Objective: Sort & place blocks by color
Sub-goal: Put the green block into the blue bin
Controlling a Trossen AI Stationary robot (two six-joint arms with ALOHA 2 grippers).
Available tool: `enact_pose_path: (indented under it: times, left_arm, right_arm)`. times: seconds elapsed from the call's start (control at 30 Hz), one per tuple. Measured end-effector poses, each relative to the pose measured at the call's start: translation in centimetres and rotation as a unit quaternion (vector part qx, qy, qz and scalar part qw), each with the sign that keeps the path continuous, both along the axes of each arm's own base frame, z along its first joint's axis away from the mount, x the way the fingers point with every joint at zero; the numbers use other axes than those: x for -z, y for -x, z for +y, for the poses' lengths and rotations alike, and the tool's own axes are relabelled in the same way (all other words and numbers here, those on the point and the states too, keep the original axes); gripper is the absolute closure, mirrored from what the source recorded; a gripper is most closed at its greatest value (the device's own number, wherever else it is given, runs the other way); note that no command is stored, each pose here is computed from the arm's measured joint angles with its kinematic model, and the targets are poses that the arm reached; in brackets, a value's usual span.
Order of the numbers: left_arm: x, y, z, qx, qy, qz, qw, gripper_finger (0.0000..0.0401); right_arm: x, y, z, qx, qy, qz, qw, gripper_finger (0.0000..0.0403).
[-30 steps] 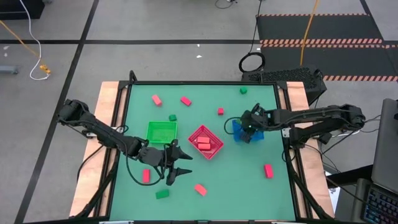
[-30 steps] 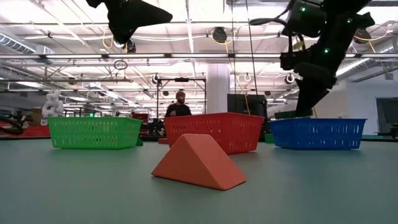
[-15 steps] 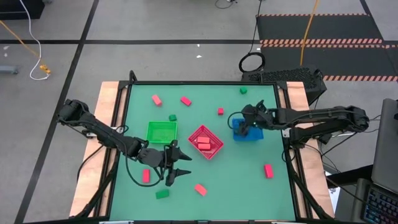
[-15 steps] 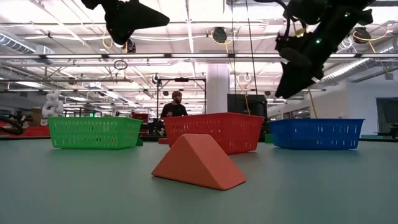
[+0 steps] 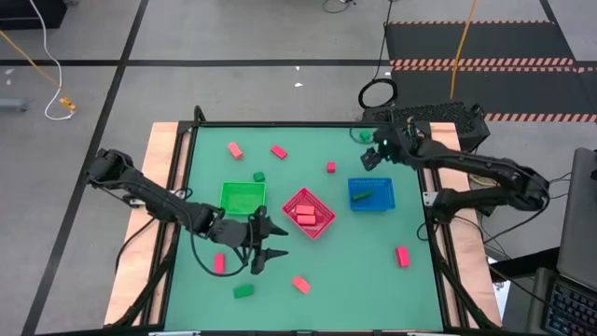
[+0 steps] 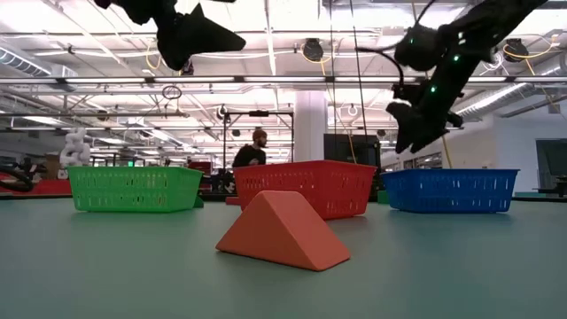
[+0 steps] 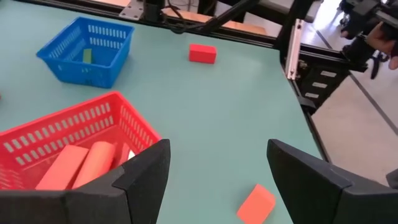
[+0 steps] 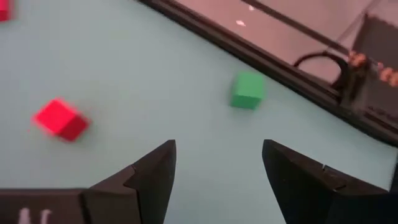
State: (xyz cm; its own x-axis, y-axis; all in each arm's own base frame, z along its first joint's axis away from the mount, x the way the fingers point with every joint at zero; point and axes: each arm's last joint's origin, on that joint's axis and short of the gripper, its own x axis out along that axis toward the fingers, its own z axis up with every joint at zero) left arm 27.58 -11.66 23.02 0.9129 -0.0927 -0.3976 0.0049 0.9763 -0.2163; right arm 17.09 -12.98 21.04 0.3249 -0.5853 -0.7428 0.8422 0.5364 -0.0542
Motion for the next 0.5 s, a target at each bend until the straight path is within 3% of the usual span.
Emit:
enact_pose_path:
  times: [0.13, 0.5]
  left_arm:
    - [0.1, -0.2, 0.6, -0.012, 0.0, 0.007, 1.0, 0.013]
    - [0.2, -0.7, 2.2, -0.037, -0.009, 0.01, 0.999, 0.013]
  right_arm:
    - [1.0, 0.6, -2.0, 0.009, -0.021, 0.005, 1.0, 0.0173]
    - [3.7, -1.0, -5.7, -0.009, -0.037, 0.038, 0.999, 0.0181]
